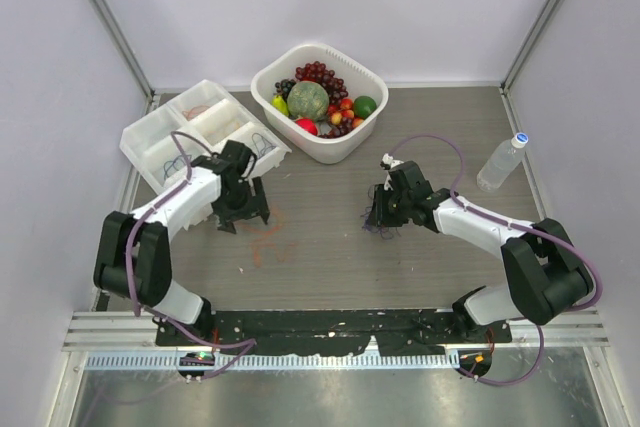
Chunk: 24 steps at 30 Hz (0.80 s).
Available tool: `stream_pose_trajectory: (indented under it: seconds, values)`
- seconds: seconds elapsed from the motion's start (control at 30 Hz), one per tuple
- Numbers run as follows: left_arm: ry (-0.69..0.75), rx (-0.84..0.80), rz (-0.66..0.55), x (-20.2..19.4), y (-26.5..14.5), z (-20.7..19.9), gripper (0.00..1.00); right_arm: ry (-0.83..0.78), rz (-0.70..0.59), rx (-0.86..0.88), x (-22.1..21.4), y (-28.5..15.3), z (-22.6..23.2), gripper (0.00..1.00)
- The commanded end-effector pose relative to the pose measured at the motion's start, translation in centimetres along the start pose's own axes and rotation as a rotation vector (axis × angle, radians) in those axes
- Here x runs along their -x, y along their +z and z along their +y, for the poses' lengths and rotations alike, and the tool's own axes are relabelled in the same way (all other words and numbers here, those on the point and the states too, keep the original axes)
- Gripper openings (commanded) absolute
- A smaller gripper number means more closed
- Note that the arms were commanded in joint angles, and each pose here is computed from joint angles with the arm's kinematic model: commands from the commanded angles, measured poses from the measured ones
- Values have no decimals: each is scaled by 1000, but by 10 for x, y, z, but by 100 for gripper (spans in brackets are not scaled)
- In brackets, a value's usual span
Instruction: Untangle the cables
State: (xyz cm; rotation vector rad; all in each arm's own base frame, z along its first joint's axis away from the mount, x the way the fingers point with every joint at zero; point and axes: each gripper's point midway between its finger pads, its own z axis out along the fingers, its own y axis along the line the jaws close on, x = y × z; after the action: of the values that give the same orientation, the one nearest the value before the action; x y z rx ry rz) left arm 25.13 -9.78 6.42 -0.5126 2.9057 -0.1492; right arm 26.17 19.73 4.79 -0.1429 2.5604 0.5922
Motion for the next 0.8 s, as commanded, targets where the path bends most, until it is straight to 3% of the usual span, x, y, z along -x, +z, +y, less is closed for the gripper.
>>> stream_pose_trajectory:
  seconds: [0.0,0.23,0.5,0.67,0.77]
  values:
    - [228,-24,-73,-2,1,-22,85,-8,-55,12,18,-4,8,29]
    - [205,38,13,-5,21,-23,89,-14,-60,8,19,-7,7,28]
    - [352,113,16,-1,38,-25,88,-11,-61,3,20,-6,7,28]
    - [383,110,-7,9,45,-35,75,-13,-61,4,20,-6,7,28]
    - [391,87,-7,9,54,-39,57,-15,-60,1,20,-6,6,28]
